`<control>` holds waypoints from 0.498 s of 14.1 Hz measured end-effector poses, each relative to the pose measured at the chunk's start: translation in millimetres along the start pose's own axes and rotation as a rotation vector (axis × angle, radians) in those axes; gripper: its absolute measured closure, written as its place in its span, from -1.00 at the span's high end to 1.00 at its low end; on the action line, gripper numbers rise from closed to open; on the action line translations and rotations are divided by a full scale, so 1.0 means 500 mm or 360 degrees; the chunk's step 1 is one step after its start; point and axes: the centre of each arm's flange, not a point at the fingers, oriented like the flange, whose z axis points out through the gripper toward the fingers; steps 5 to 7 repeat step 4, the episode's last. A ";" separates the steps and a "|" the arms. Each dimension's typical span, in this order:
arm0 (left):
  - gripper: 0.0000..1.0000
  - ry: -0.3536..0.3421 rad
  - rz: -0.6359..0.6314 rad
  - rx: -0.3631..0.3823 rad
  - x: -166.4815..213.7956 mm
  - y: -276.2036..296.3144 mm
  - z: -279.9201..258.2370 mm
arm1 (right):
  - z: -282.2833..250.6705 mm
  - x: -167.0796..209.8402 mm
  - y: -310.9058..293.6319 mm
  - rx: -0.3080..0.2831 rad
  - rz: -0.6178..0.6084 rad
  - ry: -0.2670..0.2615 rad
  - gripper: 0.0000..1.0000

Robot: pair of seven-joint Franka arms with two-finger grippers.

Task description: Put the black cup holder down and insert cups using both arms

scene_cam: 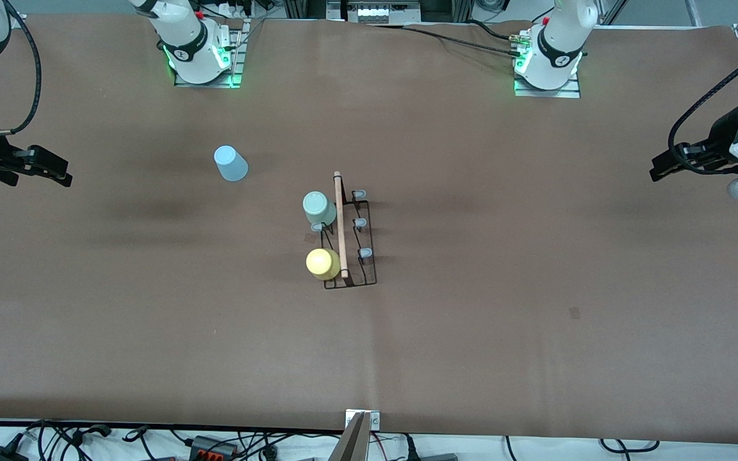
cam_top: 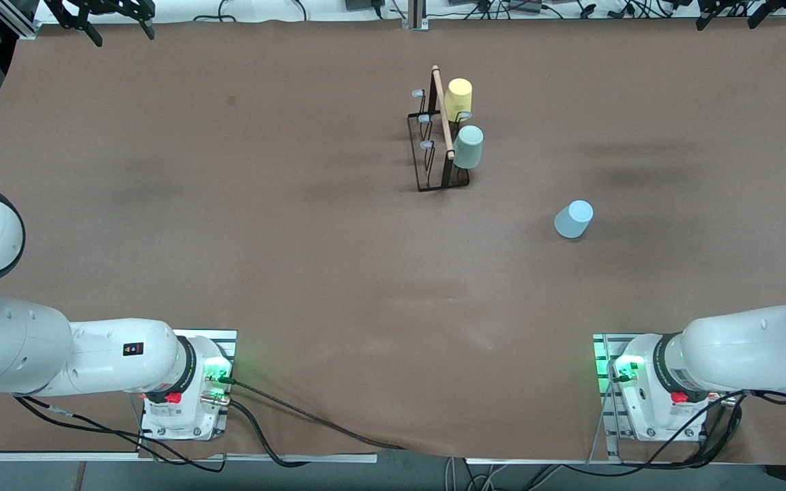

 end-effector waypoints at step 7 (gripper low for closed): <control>1.00 0.0000 0.0000 0.0000 0.000 0.000 0.000 | 0.001 -0.001 0.000 0.0000 -0.0001 -0.0004 1.00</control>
